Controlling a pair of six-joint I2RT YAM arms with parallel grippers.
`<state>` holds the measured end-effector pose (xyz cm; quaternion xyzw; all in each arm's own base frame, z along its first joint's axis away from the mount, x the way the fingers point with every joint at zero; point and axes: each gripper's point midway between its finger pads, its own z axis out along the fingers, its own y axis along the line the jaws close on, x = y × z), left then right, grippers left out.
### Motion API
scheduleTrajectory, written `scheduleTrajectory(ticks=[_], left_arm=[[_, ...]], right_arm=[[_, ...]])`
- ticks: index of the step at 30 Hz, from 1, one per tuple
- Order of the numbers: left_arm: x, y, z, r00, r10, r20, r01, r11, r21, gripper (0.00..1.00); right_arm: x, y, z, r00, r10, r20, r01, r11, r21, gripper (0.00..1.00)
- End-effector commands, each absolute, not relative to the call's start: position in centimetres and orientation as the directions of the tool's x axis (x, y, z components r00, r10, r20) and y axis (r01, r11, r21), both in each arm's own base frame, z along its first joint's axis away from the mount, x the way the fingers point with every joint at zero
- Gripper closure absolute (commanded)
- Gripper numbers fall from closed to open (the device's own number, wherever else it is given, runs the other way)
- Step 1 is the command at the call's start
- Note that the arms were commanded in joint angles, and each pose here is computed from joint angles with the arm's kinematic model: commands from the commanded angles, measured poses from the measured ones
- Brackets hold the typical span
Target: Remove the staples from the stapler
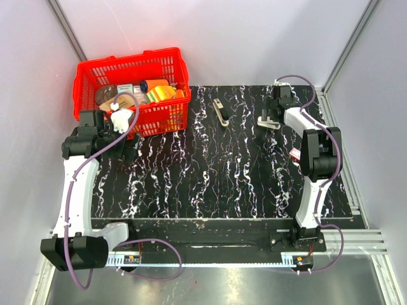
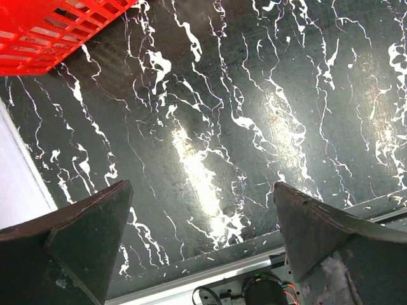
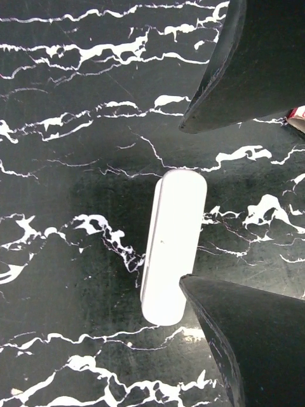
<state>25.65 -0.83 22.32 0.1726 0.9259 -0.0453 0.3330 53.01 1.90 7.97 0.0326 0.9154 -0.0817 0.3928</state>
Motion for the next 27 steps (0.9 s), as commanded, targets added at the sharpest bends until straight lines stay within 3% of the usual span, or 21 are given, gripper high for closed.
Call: scheduleTrajectory(ticks=[1,21,24,27], left_arm=[[25.5,-0.4,23.6,-0.672,0.326,-0.665,0.361,0.928,0.09,0.01],[25.7,-0.4,23.1,-0.648,0.298,-0.701,0.333,0.939,0.091,0.01],[26.0,-0.5,22.7,-0.662,0.276,-0.697,0.319,0.945,0.07,0.01],[25.9,-0.7,22.3,-0.675,0.263,-0.689,0.316,0.947,0.052,0.01]], right_arm=[[53.1,3.5,7.8,-0.697,0.015,-0.717,0.082,0.995,-0.059,0.01],[51.3,7.0,5.6,-0.762,0.082,-0.642,0.03,0.995,0.092,0.01],[50.6,7.9,5.6,-0.76,0.082,-0.645,0.019,0.994,0.104,0.15],[50.3,8.5,6.0,-0.749,0.083,-0.657,0.01,0.993,0.114,0.23]])
